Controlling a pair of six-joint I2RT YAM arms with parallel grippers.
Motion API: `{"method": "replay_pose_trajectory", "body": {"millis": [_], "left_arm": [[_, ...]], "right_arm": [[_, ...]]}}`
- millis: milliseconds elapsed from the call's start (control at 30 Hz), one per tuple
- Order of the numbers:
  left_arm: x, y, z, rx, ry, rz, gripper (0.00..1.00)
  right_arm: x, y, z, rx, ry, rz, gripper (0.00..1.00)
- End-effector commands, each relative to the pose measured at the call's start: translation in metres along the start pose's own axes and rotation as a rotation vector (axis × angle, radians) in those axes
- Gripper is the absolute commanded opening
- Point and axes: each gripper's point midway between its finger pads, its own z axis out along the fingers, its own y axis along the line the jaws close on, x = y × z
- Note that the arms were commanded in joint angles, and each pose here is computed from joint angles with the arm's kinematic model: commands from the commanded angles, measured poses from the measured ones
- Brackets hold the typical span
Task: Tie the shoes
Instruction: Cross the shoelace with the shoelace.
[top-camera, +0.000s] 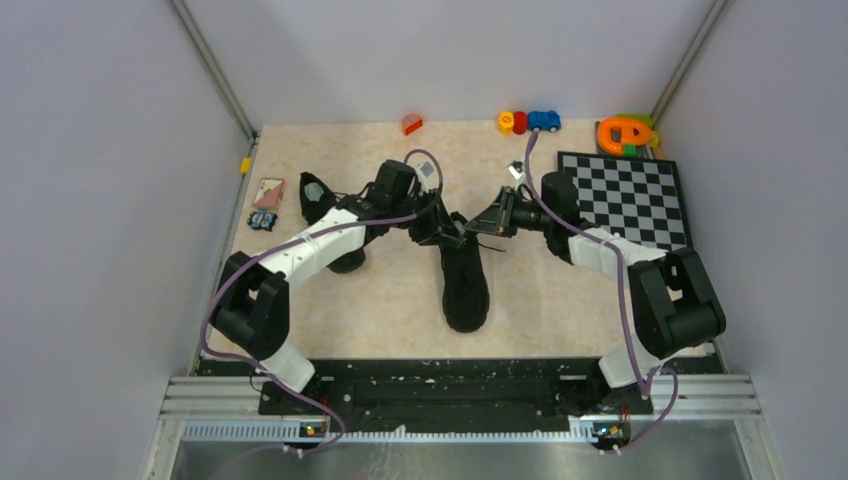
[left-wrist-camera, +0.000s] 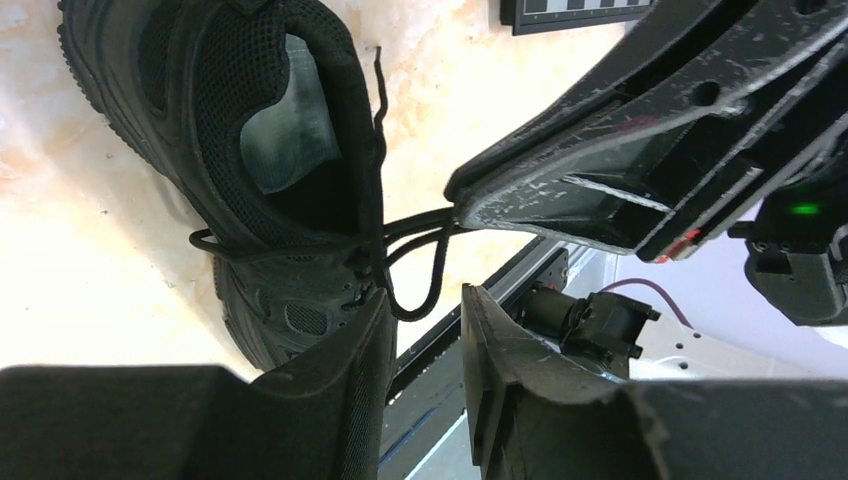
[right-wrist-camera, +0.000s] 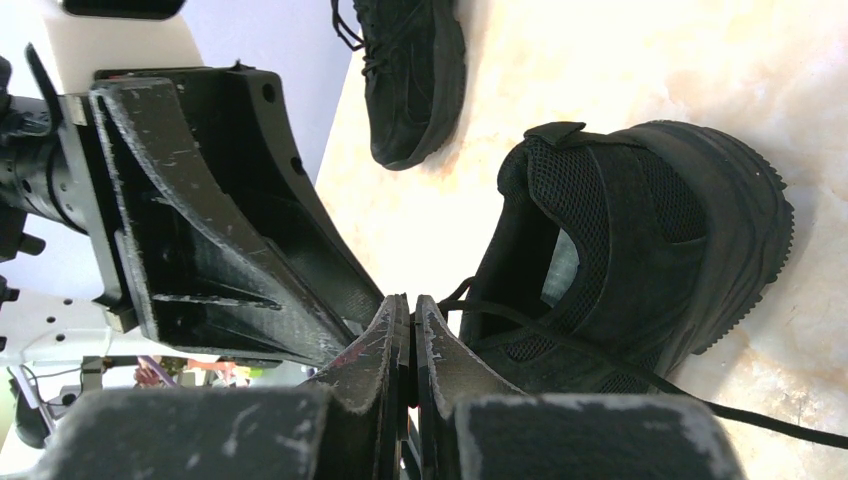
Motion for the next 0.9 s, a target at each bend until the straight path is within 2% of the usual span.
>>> {"method": "replay_pose_trajectory", "body": {"millis": [0,167,533,633,867], "left_arm": [[-0.010,-0.006,0.002,0.026,-0.012,0.004,0.36],[-0.016,0.003,-0.003,0.051,-0.050,-0.042,0.36],[-0.024,0.009,-0.014,0.094,-0.103,-0.109,0.50],[-0.026,0.010,-0.014,0.125,-0.107,-0.141,0.51],[-0.024,0.017,-0.002,0.104,-0.059,-0.181,0.35]], "right_arm": [[-0.019,0.028,-0.001,-0.054,-0.042,-0.079,0.00],[-0.018,0.027,-0.001,-0.054,-0.042,-0.079,0.00],[-0.018,0.028,-0.001,-0.059,-0.040,-0.082,0.00],[-0.018,0.029,-0.001,-0.061,-0.039,-0.083,0.00],[-0.018,0.029,-0.002,-0.062,-0.040,-0.085,0.00]]}}
